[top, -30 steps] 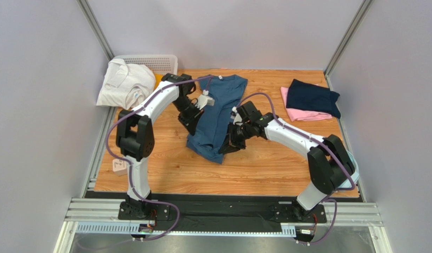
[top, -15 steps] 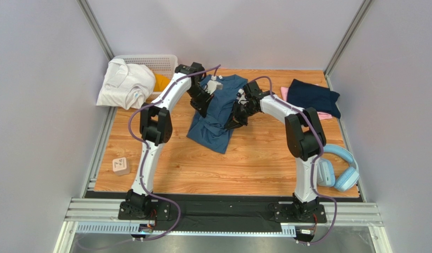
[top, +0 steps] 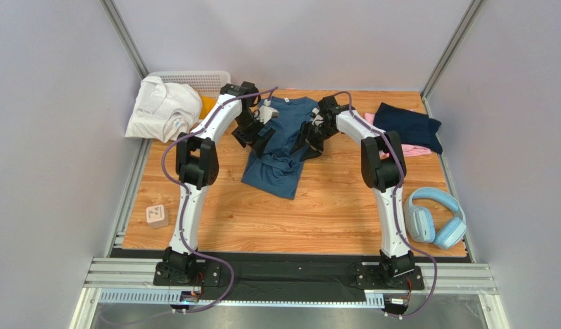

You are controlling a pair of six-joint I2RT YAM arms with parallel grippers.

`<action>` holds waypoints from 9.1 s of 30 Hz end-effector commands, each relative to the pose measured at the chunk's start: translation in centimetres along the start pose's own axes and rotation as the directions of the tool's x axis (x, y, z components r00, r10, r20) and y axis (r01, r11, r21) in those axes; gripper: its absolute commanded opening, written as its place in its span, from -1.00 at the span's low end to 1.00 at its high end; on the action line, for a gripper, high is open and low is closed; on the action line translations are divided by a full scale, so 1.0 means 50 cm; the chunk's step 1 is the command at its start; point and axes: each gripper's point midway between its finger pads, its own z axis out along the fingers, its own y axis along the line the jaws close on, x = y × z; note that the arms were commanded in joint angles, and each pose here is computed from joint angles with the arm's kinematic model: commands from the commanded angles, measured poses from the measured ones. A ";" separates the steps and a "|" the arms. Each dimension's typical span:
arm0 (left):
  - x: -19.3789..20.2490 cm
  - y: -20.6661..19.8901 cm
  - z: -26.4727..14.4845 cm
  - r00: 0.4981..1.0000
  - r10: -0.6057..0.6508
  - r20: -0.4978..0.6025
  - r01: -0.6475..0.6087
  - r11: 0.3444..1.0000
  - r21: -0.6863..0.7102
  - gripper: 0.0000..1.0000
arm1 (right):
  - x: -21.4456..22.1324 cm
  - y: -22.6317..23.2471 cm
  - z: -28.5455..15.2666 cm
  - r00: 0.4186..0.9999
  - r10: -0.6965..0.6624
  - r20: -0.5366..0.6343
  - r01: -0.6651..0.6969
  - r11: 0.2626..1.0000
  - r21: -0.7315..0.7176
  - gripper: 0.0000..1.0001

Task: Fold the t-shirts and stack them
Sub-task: Fold the folded rectangular tshirt in 1/3 of the way, then grab one side of the 2/3 rectangular tshirt with both arms

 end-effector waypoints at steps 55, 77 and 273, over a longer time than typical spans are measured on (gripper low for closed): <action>0.060 -0.151 0.009 0.915 0.140 0.378 -0.226 0.955 0.194 0.99 | -0.032 0.063 0.033 0.985 -0.169 0.029 0.169 0.985 0.032 0.05; -0.029 -0.155 -0.048 0.890 0.153 0.429 -0.240 0.958 0.156 0.99 | 0.005 0.184 -0.058 0.965 -0.247 0.085 0.260 0.943 -0.206 0.07; 0.055 0.022 0.140 0.975 -0.206 0.089 0.212 0.975 -0.069 0.82 | 0.090 -0.065 0.021 0.983 -0.084 0.164 0.062 0.989 0.136 -0.05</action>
